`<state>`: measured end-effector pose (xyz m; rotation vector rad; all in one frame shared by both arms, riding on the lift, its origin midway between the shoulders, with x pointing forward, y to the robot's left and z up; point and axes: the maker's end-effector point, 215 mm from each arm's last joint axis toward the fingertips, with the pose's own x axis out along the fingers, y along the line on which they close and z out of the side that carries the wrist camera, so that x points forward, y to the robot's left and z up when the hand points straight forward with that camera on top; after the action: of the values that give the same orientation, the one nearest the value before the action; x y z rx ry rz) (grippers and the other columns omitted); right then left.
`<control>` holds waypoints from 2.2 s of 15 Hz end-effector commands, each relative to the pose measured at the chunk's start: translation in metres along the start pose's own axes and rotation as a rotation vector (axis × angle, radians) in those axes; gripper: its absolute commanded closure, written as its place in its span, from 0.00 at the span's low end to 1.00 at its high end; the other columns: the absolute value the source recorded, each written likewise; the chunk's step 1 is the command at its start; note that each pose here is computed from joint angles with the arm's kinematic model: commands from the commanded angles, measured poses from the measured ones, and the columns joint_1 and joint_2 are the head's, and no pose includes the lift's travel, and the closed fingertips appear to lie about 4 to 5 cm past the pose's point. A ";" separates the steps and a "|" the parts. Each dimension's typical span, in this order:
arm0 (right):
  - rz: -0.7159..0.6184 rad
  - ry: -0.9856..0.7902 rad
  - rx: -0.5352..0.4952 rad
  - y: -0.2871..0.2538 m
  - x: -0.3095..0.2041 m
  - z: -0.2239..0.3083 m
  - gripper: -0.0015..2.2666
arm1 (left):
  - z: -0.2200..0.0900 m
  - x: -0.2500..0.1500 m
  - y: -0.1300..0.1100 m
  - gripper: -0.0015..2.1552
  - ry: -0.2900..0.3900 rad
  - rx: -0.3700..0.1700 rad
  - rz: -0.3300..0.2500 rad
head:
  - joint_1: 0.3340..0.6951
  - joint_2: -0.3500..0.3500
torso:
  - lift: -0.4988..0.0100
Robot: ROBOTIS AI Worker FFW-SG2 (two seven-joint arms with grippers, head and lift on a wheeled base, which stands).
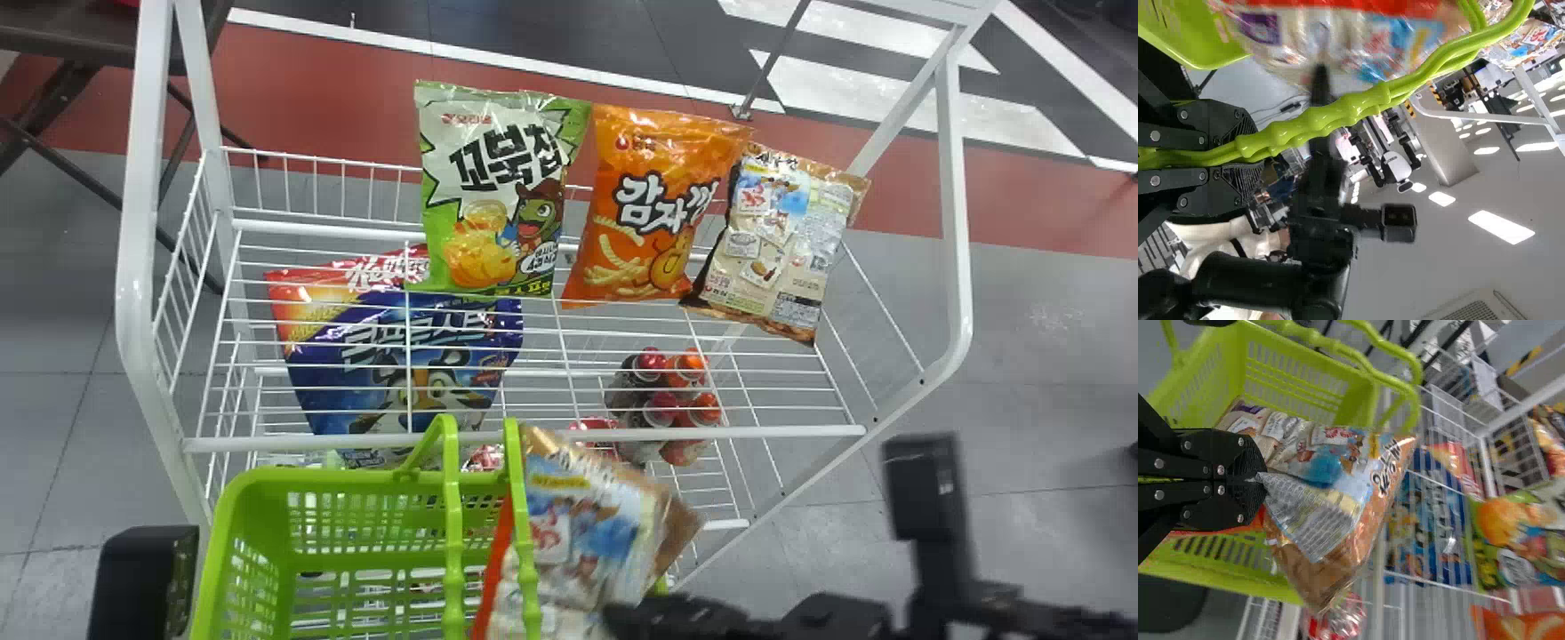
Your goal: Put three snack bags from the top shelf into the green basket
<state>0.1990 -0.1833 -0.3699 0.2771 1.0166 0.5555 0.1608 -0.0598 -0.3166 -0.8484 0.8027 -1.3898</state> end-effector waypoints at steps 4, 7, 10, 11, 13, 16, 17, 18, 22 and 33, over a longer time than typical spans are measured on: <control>-0.007 0.133 0.065 -0.012 0.040 -0.047 0.99 | 0.002 0.000 -0.005 0.82 -0.003 0.005 -0.010 | 1.00 0.00 | 0.89; -0.023 0.139 0.070 -0.025 0.038 -0.047 0.22 | 0.002 0.000 -0.005 0.82 -0.002 0.002 -0.010 | 1.00 0.00 | 0.89; -0.023 0.063 0.020 -0.024 0.017 -0.015 0.01 | 0.001 0.000 -0.004 0.82 -0.003 -0.003 -0.008 | 1.00 0.00 | 0.89; 0.008 0.044 0.008 -0.017 0.013 -0.007 0.02 | 0.000 0.000 -0.003 0.82 -0.002 -0.006 -0.008 | 1.00 0.00 | 0.89; 0.036 0.025 -0.004 -0.009 0.012 0.002 0.03 | 0.000 -0.001 -0.004 0.82 -0.005 -0.006 -0.009 | 1.00 0.00 | 0.89; 0.081 0.007 0.005 -0.003 0.007 0.007 0.04 | -0.004 -0.001 -0.004 0.82 -0.005 -0.016 -0.011 | 1.00 0.00 | 0.89; 0.073 -0.007 0.002 -0.005 0.008 0.013 0.04 | -0.005 -0.002 -0.005 0.82 -0.005 -0.021 -0.013 | 1.00 0.00 | 0.89; 0.067 -0.028 -0.003 -0.007 0.009 0.022 0.04 | -0.007 -0.001 -0.006 0.82 -0.004 -0.024 -0.018 | 1.00 0.00 | 0.89; 0.018 -0.286 -0.171 -0.004 0.019 0.115 0.05 | -0.011 0.003 -0.009 0.82 -0.001 -0.033 -0.025 | 1.00 0.00 | 0.89; -0.166 -0.843 -0.323 -0.040 0.069 0.315 0.05 | -0.021 0.007 -0.002 0.82 0.033 -0.082 -0.017 | 1.00 0.00 | 0.89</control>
<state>0.4913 -0.1737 -0.2736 0.1020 0.1485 0.3749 0.1439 -0.0658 -0.3243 -0.8902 0.8734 -1.3942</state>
